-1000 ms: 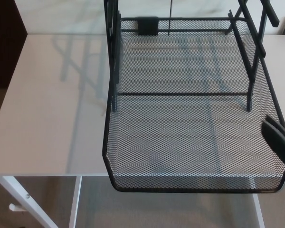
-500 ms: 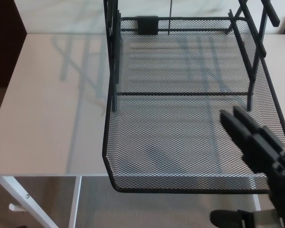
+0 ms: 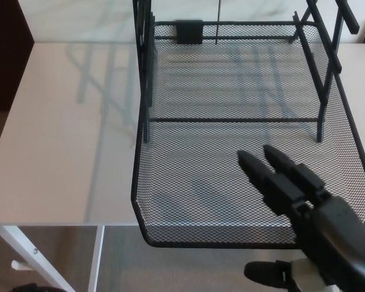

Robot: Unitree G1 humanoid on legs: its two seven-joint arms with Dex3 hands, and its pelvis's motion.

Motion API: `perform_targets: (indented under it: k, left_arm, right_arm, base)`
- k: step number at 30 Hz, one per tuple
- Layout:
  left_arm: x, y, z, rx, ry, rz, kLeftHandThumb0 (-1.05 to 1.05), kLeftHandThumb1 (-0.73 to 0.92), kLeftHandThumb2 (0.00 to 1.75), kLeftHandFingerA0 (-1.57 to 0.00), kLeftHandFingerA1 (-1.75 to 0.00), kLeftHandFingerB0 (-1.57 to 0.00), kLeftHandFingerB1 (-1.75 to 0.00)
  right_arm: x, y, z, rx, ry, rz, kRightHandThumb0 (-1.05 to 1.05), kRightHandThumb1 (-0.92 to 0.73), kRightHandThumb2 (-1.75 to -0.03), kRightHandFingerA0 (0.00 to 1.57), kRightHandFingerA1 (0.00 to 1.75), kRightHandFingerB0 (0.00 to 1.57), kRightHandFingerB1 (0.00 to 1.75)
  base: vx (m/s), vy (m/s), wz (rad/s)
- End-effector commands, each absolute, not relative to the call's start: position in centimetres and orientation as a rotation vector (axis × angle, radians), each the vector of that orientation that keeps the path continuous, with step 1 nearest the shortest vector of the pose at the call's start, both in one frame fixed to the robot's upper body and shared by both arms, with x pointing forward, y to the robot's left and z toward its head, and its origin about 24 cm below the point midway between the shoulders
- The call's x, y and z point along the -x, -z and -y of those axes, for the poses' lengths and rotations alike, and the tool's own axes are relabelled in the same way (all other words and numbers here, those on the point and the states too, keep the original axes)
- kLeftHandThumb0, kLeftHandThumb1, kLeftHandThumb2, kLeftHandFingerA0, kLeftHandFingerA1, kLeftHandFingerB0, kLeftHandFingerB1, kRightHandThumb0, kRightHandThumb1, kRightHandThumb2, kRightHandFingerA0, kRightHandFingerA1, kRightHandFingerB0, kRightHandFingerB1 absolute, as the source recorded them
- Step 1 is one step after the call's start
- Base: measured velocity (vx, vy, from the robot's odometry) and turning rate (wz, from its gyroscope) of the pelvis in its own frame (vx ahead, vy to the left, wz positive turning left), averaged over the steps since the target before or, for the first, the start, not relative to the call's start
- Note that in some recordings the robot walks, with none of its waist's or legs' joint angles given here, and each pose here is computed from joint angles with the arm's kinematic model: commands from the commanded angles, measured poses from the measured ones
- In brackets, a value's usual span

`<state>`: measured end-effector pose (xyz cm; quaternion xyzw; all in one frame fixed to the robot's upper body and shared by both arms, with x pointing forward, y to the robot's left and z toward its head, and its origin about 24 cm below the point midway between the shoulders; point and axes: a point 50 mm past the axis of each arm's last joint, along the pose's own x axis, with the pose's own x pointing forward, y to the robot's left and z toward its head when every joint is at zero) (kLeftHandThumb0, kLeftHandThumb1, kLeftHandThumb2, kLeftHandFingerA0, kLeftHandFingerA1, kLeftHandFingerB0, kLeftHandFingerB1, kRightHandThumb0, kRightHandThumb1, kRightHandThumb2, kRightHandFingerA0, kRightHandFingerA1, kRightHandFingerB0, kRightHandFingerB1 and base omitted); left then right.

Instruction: The robot walk towards a table in front and then pushes a layer of a file tray back to its original position using its right hand

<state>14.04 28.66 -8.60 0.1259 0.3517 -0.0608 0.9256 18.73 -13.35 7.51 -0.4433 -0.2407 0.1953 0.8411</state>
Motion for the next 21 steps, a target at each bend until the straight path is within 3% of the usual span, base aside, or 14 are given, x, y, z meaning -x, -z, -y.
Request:
perform_targets:
  k: [1,12,13,21]
  left_arm:
    - [-15.1,7.6,-29.5,-0.32,0.147,-0.734,-0.36,0.55,0.56,-0.77,-0.69,-0.59,-0.69]
    - [-15.8,7.2,-29.4,-0.328,0.155,-0.72,-0.35,0.53,0.55,-0.8,-0.67,-0.59,-0.66]
    - [-15.8,7.2,-29.4,-0.326,0.156,-0.719,-0.35,0.53,0.56,-0.79,-0.66,-0.59,-0.66]
    - [-15.9,7.1,-29.2,-0.323,0.154,-0.713,-0.34,0.54,0.56,-0.79,-0.67,-0.6,-0.67]
  right_arm:
    - [-20.8,-4.2,13.4,1.527,-0.372,0.462,-0.63,-0.52,-0.56,0.0,0.0,0.0,0.0]
    - [-21.6,-5.2,12.9,1.553,-0.338,0.505,-0.62,-0.56,-0.58,0.0,0.0,0.0,0.0]
    - [-21.6,-5.3,12.8,1.553,-0.337,0.511,-0.59,-0.49,-0.7,0.0,0.0,0.0,0.0]
    - [-22.1,-5.8,12.0,1.551,-0.343,0.527,-0.68,-0.47,-0.72,0.0,0.0,0.0,0.01]
  base:
    - [0.0,0.0,0.0]
    - [0.0,0.0,0.0]
    - [0.0,0.0,0.0]
    - [0.0,0.0,0.0]
